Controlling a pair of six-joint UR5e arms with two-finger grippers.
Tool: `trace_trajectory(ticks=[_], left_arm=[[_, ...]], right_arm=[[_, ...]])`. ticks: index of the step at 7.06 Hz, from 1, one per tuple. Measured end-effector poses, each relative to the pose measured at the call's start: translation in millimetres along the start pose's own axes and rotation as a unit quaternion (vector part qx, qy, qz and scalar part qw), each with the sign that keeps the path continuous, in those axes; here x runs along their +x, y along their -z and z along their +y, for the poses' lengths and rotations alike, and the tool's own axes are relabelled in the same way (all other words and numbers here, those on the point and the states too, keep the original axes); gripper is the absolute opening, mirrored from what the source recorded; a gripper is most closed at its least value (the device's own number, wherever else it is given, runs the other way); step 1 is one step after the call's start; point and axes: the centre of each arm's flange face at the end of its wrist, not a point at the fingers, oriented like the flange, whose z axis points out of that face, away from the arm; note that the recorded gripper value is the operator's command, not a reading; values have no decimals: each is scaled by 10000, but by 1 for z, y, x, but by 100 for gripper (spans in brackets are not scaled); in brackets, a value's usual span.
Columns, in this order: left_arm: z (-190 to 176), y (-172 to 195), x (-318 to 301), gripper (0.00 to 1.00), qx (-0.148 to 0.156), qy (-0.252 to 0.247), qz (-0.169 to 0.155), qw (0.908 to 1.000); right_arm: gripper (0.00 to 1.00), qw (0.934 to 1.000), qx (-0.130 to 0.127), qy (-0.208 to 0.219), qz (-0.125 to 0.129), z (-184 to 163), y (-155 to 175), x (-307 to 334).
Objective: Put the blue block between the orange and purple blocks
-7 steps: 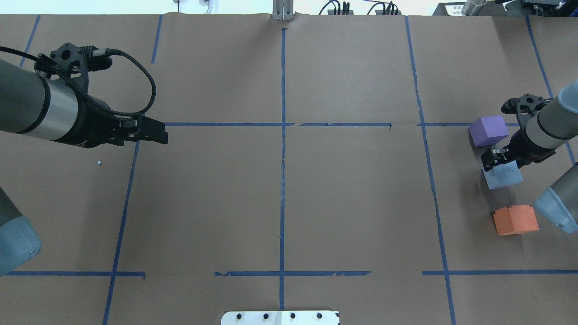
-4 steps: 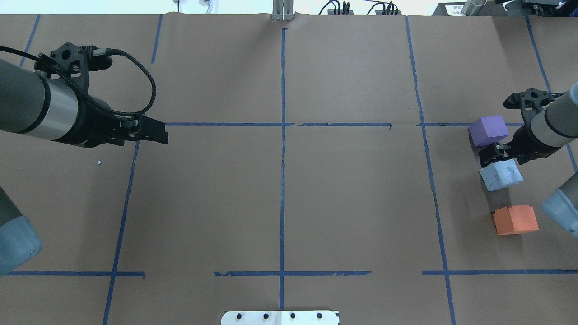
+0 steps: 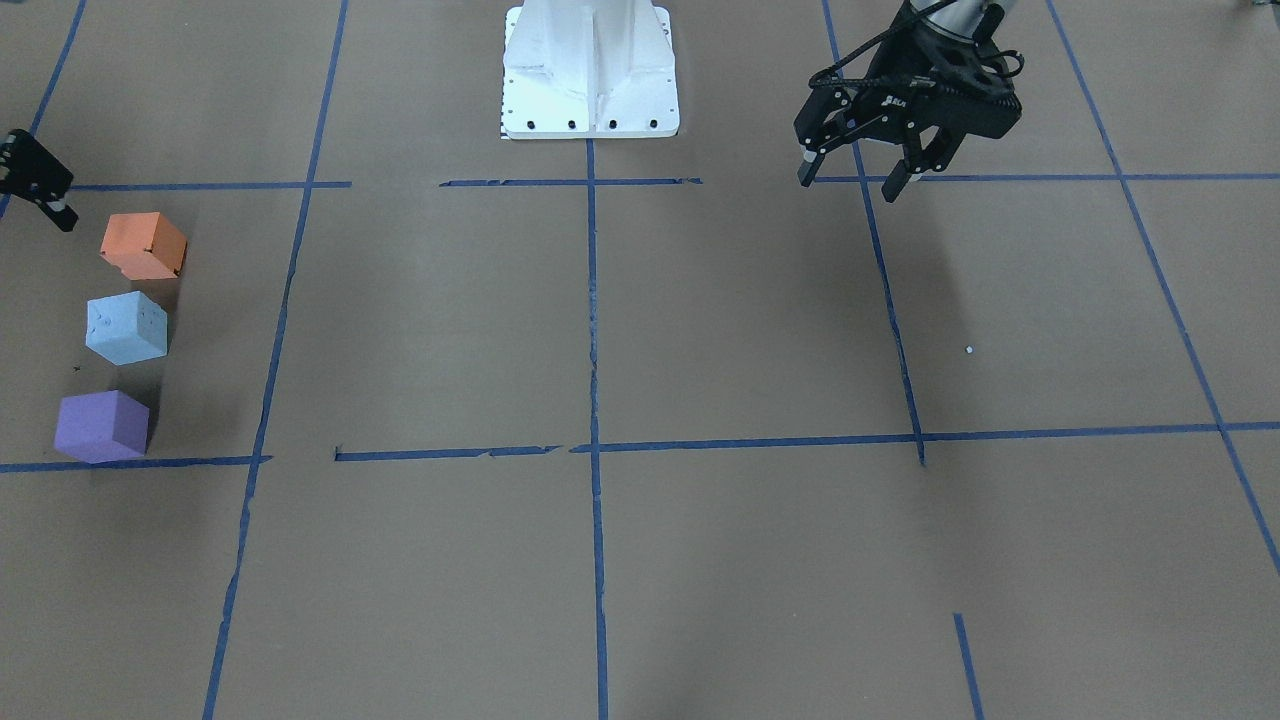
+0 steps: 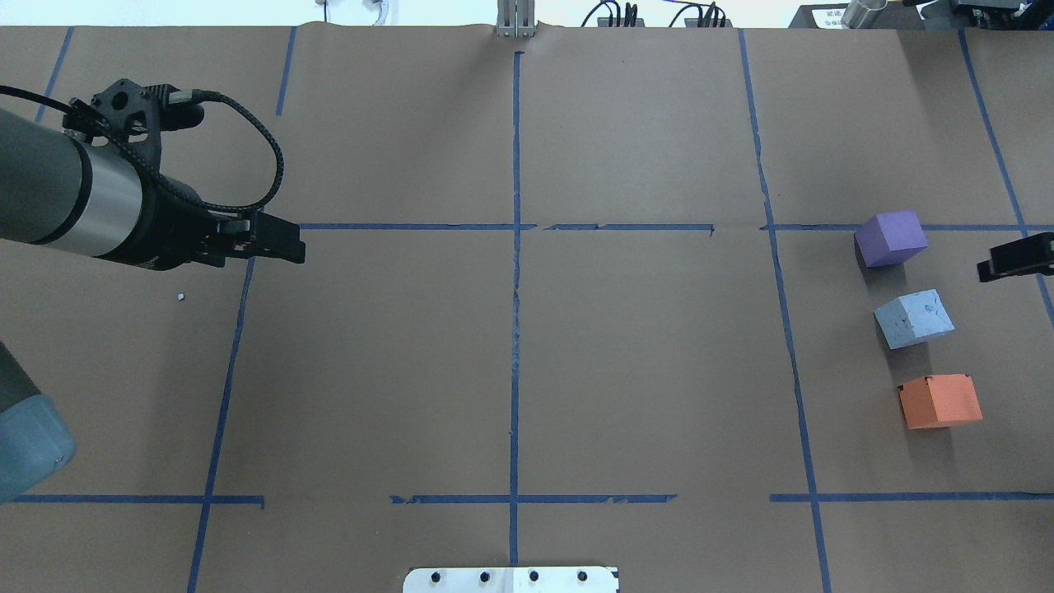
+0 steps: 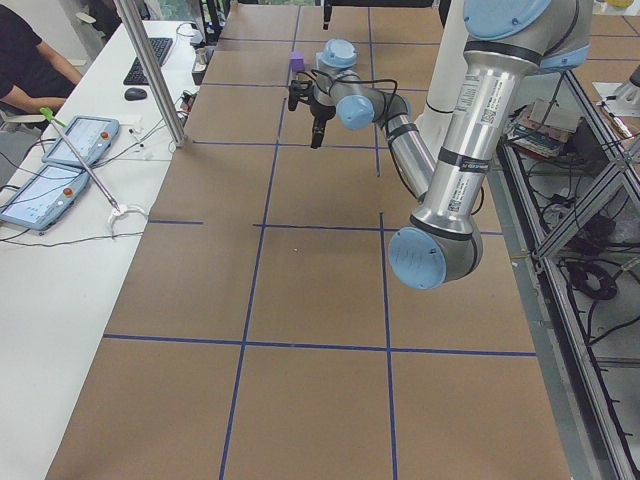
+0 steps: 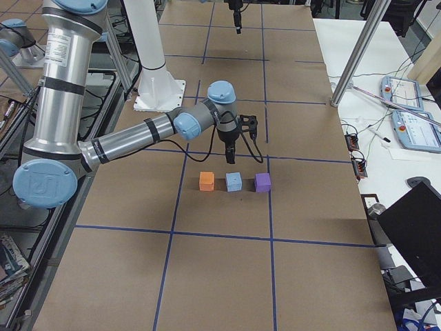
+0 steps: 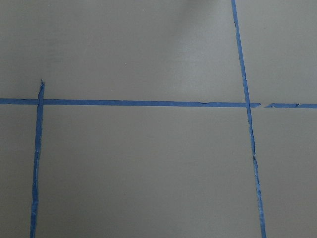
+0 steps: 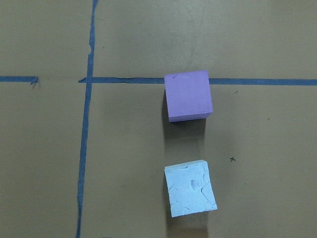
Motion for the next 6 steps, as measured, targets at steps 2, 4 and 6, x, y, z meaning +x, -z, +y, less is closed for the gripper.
trace_trajectory(ticks=[2, 4, 6], left_arm=[[1, -4, -7, 100, -28, -26, -76, 10000], [4, -11, -29, 100, -107, -290, -273, 9992], [7, -13, -63, 100, -182, -615, -532, 9965]], right_arm=[[100, 9991, 117, -368, -148, 5, 33, 45], [100, 9994, 174, -287, -61, 6, 38, 80], [100, 9993, 209, -302, -49, 10, 44, 100]])
